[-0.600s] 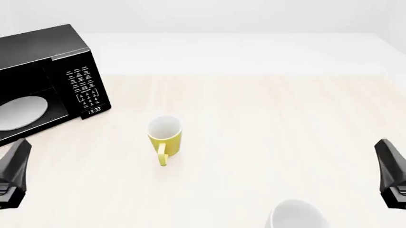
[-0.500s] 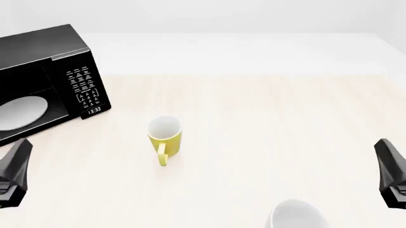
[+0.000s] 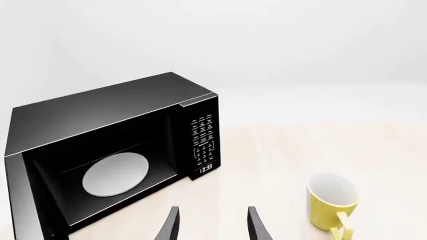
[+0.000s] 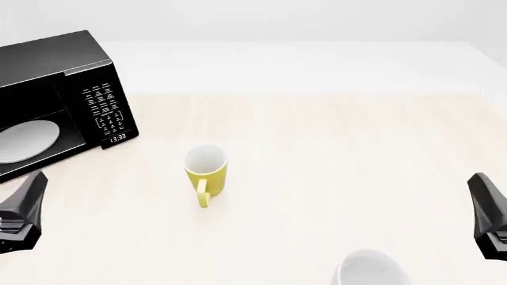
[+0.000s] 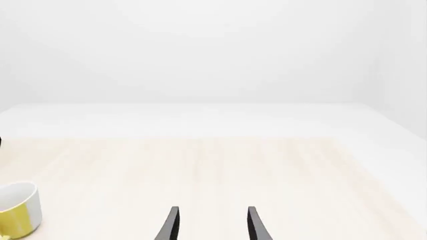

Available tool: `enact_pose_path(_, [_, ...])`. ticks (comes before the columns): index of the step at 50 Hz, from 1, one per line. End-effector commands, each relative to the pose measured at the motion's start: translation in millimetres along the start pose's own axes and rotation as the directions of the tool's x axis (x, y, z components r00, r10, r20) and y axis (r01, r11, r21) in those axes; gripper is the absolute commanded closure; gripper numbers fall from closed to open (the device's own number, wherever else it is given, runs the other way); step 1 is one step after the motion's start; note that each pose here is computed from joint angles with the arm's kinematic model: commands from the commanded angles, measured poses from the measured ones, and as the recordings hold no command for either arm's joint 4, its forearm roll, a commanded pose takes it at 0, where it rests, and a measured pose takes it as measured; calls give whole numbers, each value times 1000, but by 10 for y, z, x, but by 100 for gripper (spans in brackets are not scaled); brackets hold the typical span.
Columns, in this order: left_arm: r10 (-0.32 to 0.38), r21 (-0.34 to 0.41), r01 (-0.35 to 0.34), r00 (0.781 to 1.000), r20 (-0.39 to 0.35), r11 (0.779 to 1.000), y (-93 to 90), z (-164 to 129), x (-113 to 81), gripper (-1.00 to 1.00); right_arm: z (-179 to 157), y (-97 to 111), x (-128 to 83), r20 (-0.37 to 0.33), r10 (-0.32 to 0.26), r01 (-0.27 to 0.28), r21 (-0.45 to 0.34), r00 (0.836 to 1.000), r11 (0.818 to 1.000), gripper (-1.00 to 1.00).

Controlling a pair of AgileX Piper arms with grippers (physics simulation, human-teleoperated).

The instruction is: Put the yellow and white mug in the microwave and close it.

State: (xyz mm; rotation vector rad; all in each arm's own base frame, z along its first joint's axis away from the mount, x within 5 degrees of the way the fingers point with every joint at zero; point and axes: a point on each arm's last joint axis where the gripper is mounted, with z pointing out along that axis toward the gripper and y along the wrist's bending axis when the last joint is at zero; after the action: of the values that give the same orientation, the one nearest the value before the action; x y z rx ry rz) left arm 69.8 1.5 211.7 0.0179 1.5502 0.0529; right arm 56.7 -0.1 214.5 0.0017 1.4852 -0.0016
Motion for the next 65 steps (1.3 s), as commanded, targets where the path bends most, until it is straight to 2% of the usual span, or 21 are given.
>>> enact_pose_path(1, [-9, 17, 9, 1000, 2, 1000, -12, -7, -1, -100, -1, 0, 1, 0, 0, 0, 0, 1000, 1000, -100])
enact_pose_path(9, [19, 52, -19, 1000, -3, 998, -36, -20, 9, -100, -1, 0, 2, 0, 0, 0, 0, 1000, 1000, -100])
enact_pose_path(15, [47, 111, -46, 999, -1, 993, -74, -39, 14, -100, -1, 0, 1, 0, 0, 0, -1, 1000, 1000, -100])
enact_pose_path(29, [109, 225, -108, 994, 10, 968, -159, 6, -57, -100, 0, 0, 2, 0, 0, 0, 0, 1000, 1000, -100])
enact_pose_path(43, [100, 308, -68, 991, -89, 949, -304, 319, -205, -100, -1, 0, 2, 0, 0, 0, 0, 1000, 1000, -100])
enact_pose_path(46, [81, 321, -32, 987, -140, 947, -355, 433, -229, -100, 0, 0, 2, 0, 0, 0, 0, 1000, 1000, -100])
enact_pose_path(53, [76, 353, -12, 983, -169, 935, -417, 493, -326, -100, -1, 0, 1, 0, 0, 0, 0, 1000, 1000, -100])
enact_pose_path(65, [59, 381, 54, 959, -278, 923, -538, 652, -393, -100, -1, 0, 1, 0, 0, 0, 0, 1000, 1000, -100])
